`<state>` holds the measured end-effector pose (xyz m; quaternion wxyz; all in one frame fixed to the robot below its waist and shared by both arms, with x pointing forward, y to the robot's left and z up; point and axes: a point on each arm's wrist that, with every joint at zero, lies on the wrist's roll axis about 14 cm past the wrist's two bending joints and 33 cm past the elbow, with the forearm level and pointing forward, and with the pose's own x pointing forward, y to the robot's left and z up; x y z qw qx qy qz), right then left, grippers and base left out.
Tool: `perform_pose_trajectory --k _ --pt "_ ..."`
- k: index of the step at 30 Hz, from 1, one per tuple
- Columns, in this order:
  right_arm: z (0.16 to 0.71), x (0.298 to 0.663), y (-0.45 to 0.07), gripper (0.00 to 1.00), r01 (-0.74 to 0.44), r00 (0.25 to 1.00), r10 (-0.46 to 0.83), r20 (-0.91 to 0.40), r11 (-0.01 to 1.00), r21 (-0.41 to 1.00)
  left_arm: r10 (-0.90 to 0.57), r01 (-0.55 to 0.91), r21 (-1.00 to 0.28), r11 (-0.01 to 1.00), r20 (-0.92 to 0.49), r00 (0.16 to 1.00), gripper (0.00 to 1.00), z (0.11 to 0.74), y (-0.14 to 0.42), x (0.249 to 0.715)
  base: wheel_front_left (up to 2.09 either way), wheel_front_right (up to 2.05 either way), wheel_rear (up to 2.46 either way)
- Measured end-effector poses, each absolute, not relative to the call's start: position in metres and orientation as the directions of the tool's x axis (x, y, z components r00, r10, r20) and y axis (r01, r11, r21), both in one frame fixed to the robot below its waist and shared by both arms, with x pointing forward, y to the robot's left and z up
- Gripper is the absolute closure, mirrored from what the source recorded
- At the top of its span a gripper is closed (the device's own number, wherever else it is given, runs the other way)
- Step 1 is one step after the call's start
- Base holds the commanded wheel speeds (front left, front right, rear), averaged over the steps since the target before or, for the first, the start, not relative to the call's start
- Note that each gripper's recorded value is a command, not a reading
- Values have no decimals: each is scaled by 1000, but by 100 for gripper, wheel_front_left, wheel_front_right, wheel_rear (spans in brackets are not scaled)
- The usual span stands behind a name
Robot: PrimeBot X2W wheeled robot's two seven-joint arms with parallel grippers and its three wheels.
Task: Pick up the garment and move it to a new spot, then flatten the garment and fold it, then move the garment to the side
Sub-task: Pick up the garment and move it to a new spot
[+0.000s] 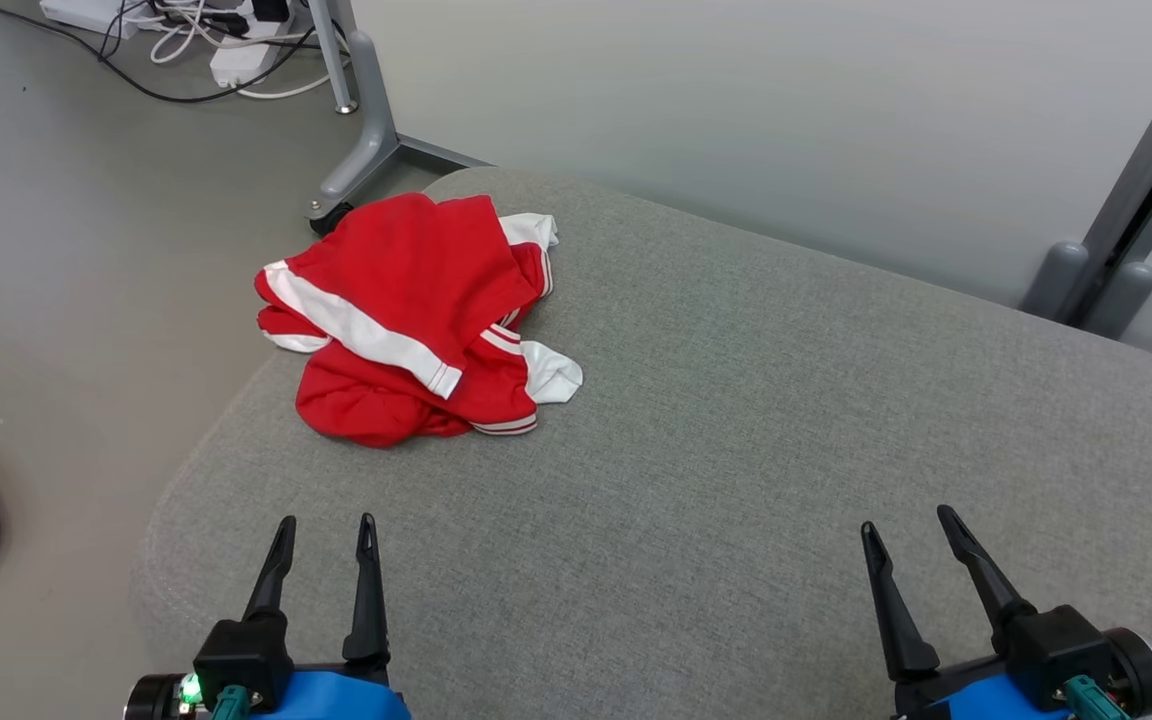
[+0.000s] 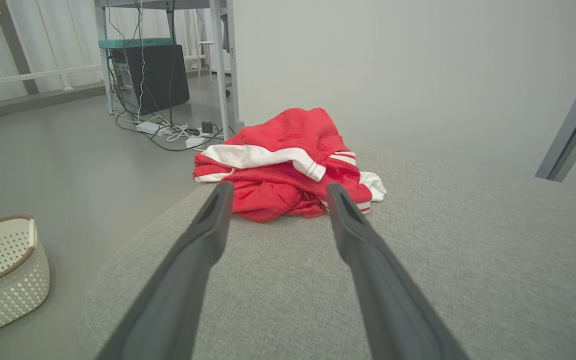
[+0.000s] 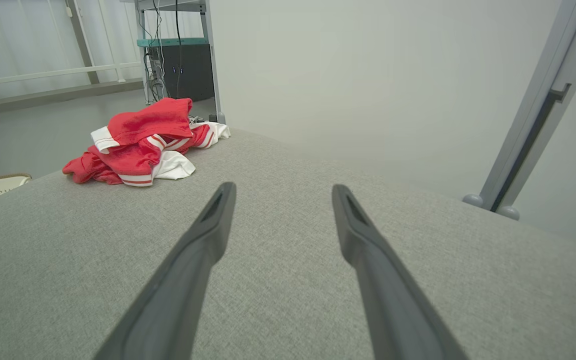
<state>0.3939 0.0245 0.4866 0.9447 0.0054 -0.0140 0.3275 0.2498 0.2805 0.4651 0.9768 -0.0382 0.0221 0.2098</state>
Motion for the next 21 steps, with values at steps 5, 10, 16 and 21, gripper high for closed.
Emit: perform_pose_trajectory --k 5,10,16,21 --pt "482 397 17 0 -602 799 602 20 799 -3 402 -406 -92 909 -63 914 0 465 280 257 0 0 0" --pt "476 406 5 0 -572 820 572 10 820 -18 407 -403 -73 912 56 911 0 506 308 285 0 0 0" --pt "469 427 -7 0 -536 844 537 7 843 -46 328 -344 61 937 182 927 0 575 342 349 0 0 0" --pt "455 442 -13 0 -518 855 518 -9 853 -61 271 -279 153 948 69 960 0 575 355 412 0 0 0"
